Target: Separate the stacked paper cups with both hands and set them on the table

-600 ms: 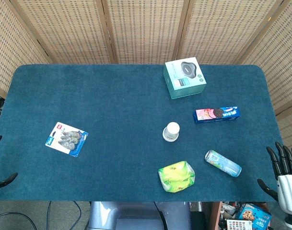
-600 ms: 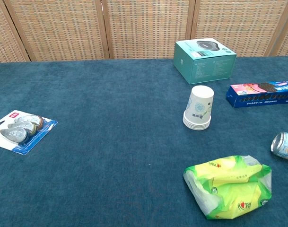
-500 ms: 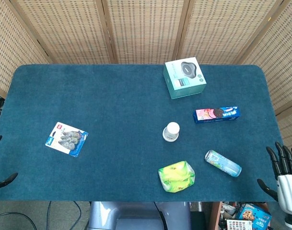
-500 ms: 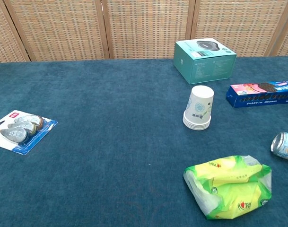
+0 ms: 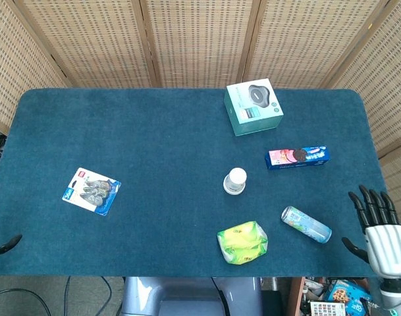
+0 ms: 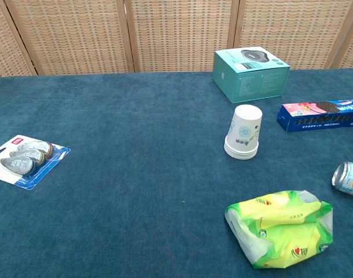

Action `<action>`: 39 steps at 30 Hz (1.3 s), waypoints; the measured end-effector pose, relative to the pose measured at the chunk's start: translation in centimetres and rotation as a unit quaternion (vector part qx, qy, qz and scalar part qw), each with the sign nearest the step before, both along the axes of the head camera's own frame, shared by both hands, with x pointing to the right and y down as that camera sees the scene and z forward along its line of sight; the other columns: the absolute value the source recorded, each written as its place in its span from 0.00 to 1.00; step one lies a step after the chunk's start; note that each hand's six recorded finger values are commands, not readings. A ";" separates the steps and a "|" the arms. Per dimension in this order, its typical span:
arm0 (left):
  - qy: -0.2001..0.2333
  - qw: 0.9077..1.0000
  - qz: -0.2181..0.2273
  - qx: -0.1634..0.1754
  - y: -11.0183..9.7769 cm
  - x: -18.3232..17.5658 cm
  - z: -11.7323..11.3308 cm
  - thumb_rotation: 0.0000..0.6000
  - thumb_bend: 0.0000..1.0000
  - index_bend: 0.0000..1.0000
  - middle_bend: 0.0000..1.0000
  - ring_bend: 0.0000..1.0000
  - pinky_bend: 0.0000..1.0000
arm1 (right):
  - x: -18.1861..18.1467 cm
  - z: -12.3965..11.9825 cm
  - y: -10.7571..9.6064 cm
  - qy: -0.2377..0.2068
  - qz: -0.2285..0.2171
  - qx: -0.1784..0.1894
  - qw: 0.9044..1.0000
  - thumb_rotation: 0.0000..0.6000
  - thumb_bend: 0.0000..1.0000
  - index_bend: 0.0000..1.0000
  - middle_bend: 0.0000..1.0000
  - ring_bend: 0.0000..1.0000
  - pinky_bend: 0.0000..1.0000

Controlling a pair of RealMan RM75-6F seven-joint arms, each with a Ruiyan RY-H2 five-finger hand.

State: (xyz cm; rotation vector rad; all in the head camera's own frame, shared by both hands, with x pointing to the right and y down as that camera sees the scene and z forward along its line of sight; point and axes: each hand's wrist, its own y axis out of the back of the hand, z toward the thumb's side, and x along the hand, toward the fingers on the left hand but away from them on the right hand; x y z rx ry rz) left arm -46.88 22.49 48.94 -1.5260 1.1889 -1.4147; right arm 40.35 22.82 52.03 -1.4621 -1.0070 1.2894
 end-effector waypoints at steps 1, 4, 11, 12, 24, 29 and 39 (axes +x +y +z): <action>-0.002 1.000 -0.002 -0.001 -0.1 -0.1 0.1 1.00 0.10 0.00 0.00 0.00 0.00 | -0.7 0.4 -0.8 -0.005 -0.012 -0.011 1.000 1.00 0.04 0.10 0.10 0.00 0.00; -0.007 1.000 -0.006 -0.005 -0.4 -0.2 0.6 1.00 0.10 0.00 0.00 0.00 0.00 | -2.9 1.7 -3.0 -0.016 -0.048 -0.041 0.998 1.00 0.04 0.12 0.12 0.00 0.00; -0.021 1.000 -0.020 -0.013 -0.9 -0.6 1.4 1.00 0.10 0.00 0.00 0.00 0.00 | -9.3 6.0 -7.9 -0.039 -0.117 -0.126 0.984 1.00 0.04 0.14 0.17 0.05 0.11; -0.023 0.999 -0.023 -0.015 -1.0 -0.7 1.6 1.00 0.10 0.00 0.00 0.00 0.00 | -10.3 6.6 -8.6 -0.043 -0.125 -0.136 0.982 1.00 0.04 0.14 0.18 0.06 0.12; -0.046 0.997 -0.045 -0.036 -1.8 -1.6 3.3 1.00 0.10 0.00 0.00 0.00 0.00 | -18.3 13.1 -15.0 -0.072 -0.127 -0.194 0.970 1.00 0.25 0.20 0.27 0.16 0.28; -0.050 0.996 -0.054 -0.041 -2.1 -2.0 3.7 1.00 0.10 0.00 0.00 0.00 0.00 | -20.0 14.5 -15.8 -0.074 -0.122 -0.208 0.968 1.00 0.30 0.24 0.30 0.19 0.33; -0.055 0.996 -0.061 -0.045 -2.3 -2.5 4.0 1.00 0.10 0.00 0.00 0.00 0.00 | -22.5 17.0 -15.7 -0.070 -0.125 -0.231 0.962 1.00 0.35 0.32 0.39 0.27 0.41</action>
